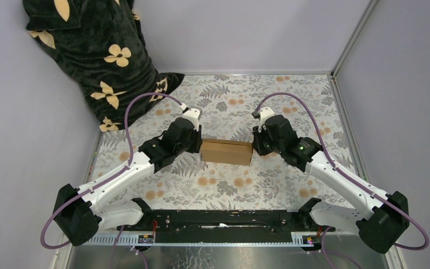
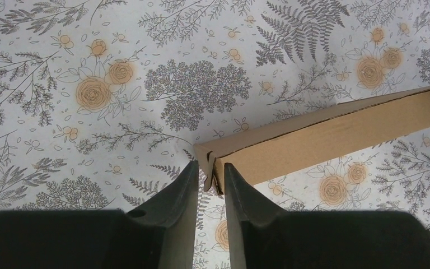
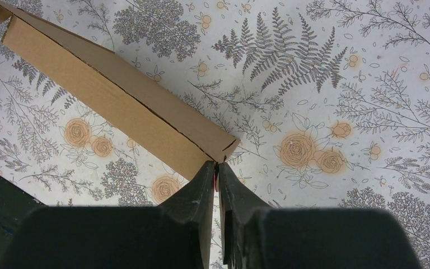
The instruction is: Fold the paper box
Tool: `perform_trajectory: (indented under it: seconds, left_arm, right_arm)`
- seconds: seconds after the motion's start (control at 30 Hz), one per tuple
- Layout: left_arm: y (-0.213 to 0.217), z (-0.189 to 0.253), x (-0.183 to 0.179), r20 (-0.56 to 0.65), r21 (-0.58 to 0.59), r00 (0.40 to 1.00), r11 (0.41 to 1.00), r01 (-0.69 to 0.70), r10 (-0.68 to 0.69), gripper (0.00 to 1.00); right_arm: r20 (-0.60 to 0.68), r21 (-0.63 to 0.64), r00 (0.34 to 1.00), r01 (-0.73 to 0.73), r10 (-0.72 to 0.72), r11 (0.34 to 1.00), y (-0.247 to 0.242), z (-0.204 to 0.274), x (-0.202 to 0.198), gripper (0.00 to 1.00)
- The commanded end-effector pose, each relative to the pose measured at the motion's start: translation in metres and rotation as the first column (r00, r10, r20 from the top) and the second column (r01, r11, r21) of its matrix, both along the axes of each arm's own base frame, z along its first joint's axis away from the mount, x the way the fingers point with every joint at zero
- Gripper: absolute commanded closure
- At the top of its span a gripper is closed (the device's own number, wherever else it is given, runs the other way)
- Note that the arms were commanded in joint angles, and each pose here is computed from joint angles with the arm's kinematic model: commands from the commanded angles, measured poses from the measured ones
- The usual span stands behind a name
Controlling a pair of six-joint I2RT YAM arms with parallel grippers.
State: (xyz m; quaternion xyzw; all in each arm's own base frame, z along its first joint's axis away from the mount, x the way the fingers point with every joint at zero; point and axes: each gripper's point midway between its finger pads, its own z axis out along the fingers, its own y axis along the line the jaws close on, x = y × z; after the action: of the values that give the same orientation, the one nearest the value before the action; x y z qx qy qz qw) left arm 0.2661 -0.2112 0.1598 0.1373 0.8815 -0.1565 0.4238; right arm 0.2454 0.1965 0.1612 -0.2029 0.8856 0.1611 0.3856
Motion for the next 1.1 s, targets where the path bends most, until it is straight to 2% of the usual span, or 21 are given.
perform_trajectory:
  seconds: [0.0, 0.37, 0.53, 0.67, 1.07]
  left_arm:
    - [-0.005, 0.032, 0.011, 0.095, -0.046, 0.995, 0.999, -0.016, 0.02, 0.71]
    - [-0.004, 0.035, 0.012, 0.103, -0.049, 0.994, 0.999, -0.016, 0.021, 0.72]
    - [-0.005, 0.032, 0.01, 0.094, -0.046, 0.996, 0.999, -0.009, 0.013, 0.79]
    - [-0.005, 0.029, 0.008, 0.082, -0.042, 0.997, 0.999, 0.0, 0.003, 0.81]
    - [-0.003, 0.022, 0.003, 0.059, -0.033, 0.998, 0.999, 0.005, -0.003, 0.82]
  right_arm:
    - [0.039, 0.015, 0.999, -0.013, 0.012, 1.0, 0.007, 0.008, 0.005, 0.85]
    - [0.038, 0.014, 0.999, -0.017, 0.017, 1.0, 0.008, 0.007, 0.004, 0.85]
    - [0.037, 0.012, 0.999, -0.017, 0.017, 1.0, 0.008, 0.007, 0.004, 0.85]
    - [0.036, 0.011, 0.999, -0.018, 0.017, 1.0, 0.008, 0.007, 0.004, 0.86]
    - [0.037, 0.01, 0.999, -0.018, 0.017, 1.0, 0.009, 0.007, 0.004, 0.85]
